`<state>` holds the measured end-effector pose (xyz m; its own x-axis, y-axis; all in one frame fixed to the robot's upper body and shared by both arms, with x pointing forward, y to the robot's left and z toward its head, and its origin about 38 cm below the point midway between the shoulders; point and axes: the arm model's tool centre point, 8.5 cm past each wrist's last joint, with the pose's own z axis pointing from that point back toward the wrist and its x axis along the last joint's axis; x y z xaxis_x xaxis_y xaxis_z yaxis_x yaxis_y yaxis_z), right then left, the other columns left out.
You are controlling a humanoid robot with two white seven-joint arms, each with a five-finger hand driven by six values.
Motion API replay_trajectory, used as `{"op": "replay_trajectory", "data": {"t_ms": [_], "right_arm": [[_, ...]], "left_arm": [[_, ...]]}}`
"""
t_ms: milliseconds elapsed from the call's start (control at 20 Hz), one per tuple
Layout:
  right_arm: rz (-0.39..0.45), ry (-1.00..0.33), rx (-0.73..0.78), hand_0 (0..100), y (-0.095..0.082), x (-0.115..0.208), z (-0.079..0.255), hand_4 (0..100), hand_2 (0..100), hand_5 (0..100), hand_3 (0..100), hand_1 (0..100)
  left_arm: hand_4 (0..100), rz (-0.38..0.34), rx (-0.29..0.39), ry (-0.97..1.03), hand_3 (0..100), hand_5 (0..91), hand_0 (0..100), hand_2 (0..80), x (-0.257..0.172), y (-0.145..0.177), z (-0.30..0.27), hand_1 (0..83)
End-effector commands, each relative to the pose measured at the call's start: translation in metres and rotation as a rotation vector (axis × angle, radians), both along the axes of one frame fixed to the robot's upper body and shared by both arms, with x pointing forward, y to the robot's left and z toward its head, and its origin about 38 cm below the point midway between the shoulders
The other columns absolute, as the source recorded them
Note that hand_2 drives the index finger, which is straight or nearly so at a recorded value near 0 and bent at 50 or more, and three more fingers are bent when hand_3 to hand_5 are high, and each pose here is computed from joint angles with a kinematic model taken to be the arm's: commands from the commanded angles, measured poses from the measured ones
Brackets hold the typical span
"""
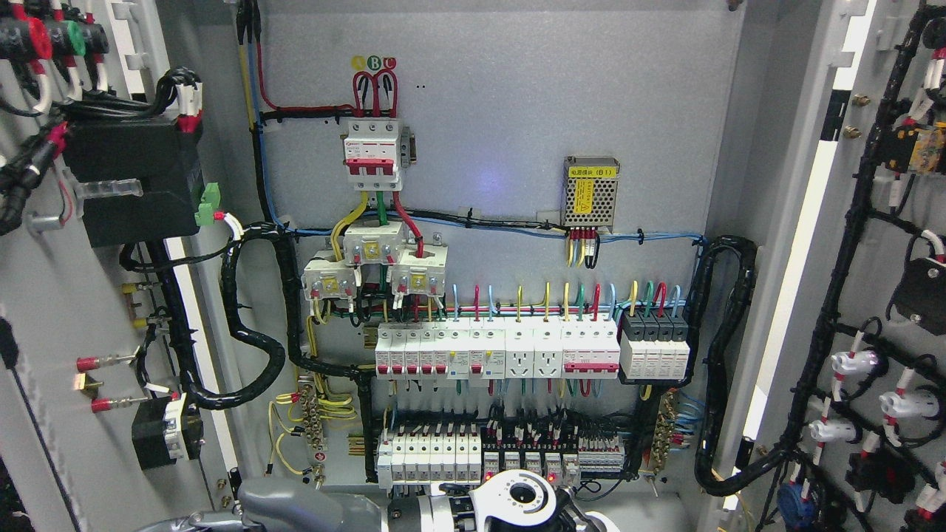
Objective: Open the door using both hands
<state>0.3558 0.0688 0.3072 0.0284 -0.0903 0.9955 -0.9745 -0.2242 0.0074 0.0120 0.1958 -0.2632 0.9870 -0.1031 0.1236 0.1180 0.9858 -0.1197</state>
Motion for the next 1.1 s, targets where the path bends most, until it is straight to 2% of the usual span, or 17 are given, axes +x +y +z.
{"op": "replay_trajectory", "data": {"t_ms": [0,301,401,551,751,902,1052], "right_arm": [[0.032,0.006,0.011,0,0.014,-0.008,0.002,0,0,0,0,0],[0.025,0.001,-0.015,0,0.019,-0.008,-0.004,0,0,0,0,0],[0.014,0.003,-0.007,0,0.016,-0.005,-0.003,0,0,0,0,0],[-0.026,0.018,0.009,0,0.002,0.005,-0.005,0,0,0,0,0],[-0.116,0.043,-0.017,0,-0.033,0.026,-0.023,0,0,0,0,0],[-0.206,0.060,0.007,0,-0.070,0.044,-0.027,0,0,0,0,0],[-0.264,0.023,0.021,0,-0.096,0.053,-0.027,0,0,0,0,0]], "left_arm": [[0,0.002,0.001,0.026,0,0.0,0,0.0,-0.015,0.000,0.000,0.0],[0,0.002,0.001,0.026,0,0.0,0,0.0,-0.015,0.000,0.000,0.0],[0,0.002,0.001,0.026,0,0.0,0,0.0,-0.015,0.000,0.000,0.0],[0,0.002,0.001,0.026,0,0.0,0,0.0,-0.015,0.000,0.000,0.0],[0,0.002,0.001,0.026,0,0.0,0,0.0,-0.015,0.000,0.000,0.0],[0,0.002,0.001,0.026,0,0.0,0,0.0,-0.015,0.000,0.000,0.0],[0,0.002,0.001,0.026,0,0.0,0,0.0,-0.015,0.000,0.000,0.0]]}}
